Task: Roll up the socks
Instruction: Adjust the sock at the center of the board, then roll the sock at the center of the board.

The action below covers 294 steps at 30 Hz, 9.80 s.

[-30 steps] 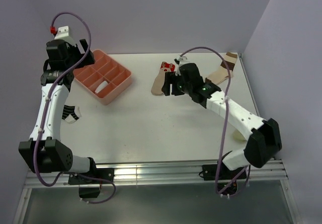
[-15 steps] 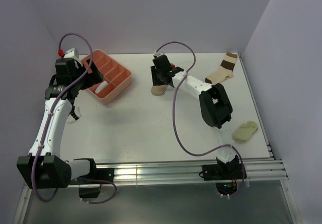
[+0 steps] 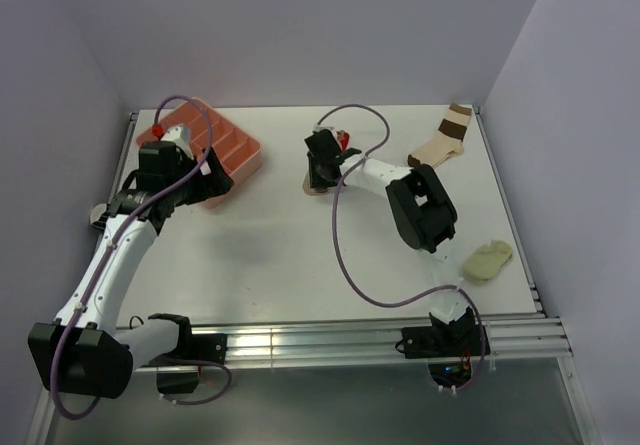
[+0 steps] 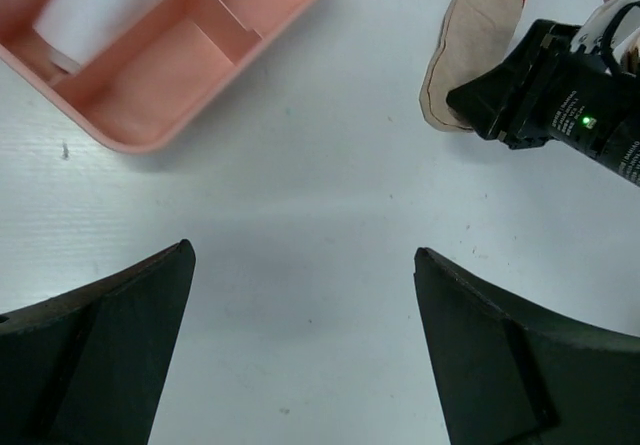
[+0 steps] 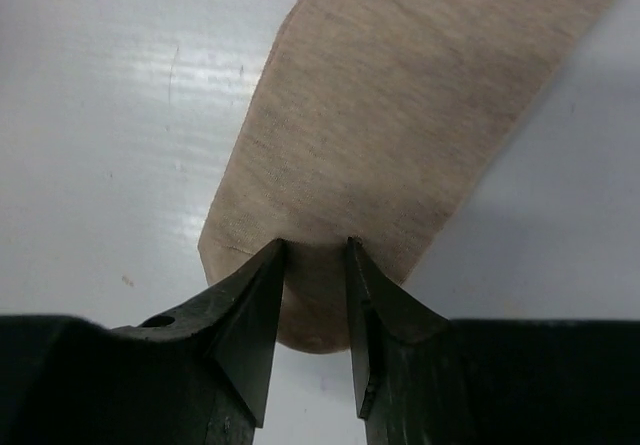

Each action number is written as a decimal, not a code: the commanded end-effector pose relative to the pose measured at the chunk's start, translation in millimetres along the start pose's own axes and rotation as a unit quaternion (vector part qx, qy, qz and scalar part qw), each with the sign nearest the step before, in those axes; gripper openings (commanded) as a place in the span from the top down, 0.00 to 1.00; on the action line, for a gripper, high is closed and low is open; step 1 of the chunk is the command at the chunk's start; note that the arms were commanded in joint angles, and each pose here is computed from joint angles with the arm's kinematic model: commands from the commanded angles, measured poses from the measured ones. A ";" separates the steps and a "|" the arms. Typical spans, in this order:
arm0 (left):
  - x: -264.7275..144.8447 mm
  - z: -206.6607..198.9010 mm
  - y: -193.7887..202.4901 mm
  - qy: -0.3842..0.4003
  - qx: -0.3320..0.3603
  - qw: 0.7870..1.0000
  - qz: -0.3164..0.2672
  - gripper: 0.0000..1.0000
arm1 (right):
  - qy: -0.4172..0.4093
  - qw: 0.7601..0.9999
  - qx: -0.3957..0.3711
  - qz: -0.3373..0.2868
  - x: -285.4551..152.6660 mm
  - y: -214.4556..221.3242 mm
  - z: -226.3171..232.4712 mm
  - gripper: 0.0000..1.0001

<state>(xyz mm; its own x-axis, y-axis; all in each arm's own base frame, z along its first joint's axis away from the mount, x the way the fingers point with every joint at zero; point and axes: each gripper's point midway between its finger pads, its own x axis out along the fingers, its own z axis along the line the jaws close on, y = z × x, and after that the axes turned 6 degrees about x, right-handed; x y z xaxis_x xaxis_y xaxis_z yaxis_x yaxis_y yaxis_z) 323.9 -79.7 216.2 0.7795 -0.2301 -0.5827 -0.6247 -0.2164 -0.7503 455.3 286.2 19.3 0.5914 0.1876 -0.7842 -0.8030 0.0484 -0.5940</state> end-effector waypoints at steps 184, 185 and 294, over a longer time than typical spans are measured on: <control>100.6 -17.5 259.6 -0.102 -0.091 0.949 0.285 0.91 | -0.373 0.912 0.053 0.165 -109.6 149.5 85.1 0.61; 100.4 -17.1 259.9 -0.103 -0.086 0.948 0.288 0.91 | -0.360 0.918 0.032 0.161 -111.3 151.5 80.3 0.57; 84.7 -51.2 255.1 -0.122 -0.073 0.932 0.333 1.00 | -0.213 0.976 -0.047 -0.030 -147.5 132.4 40.2 0.54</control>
<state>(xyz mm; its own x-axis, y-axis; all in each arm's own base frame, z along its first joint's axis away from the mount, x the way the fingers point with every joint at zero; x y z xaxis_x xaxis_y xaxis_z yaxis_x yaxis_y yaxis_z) 263.9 -245.6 17.6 0.3432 -0.3439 -0.8741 -0.9152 -0.3318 -0.2288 240.1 324.6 55.5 0.3827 0.7151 -0.5849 -0.8659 0.0568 -0.4970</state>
